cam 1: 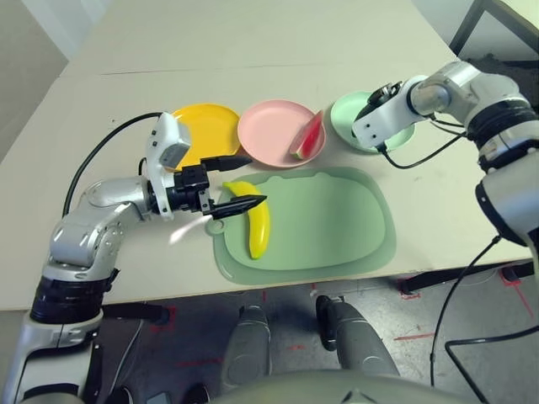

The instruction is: Place the fruits into color-matched plates.

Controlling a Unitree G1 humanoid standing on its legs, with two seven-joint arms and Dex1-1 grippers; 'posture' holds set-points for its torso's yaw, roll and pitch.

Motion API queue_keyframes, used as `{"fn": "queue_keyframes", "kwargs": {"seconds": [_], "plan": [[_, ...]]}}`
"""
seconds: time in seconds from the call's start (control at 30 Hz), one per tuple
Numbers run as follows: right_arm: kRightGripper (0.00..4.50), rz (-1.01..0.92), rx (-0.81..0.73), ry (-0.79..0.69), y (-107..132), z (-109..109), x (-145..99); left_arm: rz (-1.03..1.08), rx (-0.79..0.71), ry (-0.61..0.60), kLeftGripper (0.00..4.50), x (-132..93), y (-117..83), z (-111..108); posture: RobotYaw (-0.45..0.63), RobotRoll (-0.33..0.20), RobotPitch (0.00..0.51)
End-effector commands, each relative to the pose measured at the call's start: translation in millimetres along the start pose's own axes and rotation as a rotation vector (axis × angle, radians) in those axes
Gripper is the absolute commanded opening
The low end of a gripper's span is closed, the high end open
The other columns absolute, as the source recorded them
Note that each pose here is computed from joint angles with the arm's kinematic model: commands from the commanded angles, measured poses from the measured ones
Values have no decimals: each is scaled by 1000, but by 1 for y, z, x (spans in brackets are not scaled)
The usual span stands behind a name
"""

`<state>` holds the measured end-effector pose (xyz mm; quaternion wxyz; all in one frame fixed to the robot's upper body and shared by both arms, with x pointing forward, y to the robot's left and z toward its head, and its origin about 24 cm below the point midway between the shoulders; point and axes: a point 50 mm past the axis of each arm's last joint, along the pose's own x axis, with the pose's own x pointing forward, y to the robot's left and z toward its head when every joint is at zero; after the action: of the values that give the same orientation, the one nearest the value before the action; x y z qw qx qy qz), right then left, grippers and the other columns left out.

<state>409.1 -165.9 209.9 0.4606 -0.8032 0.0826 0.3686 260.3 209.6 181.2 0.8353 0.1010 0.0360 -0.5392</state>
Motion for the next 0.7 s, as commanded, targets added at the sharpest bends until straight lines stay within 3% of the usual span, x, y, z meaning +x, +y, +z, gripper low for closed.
{"fn": "queue_keyframes", "kwargs": {"seconds": [0.03, 0.37, 0.5, 0.7], "plan": [[4362, 2, 9, -5, 3, 1, 2, -11, 3, 13, 4500, -2, -4, 0, 30, 0, 182], [4475, -31, 12, -23, -9, -3, -10, 3, 21, 19, 4500, -2, -4, -1, 29, 0, 183], [4475, -90, 85, -155, -26, -1, -28, 101, 72, 14, 4500, -3, 6, 0, 29, 0, 183], [4475, -57, 177, -327, -15, -1, -38, 150, 91, 1, 4500, -2, 10, -1, 17, 0, 185]]}}
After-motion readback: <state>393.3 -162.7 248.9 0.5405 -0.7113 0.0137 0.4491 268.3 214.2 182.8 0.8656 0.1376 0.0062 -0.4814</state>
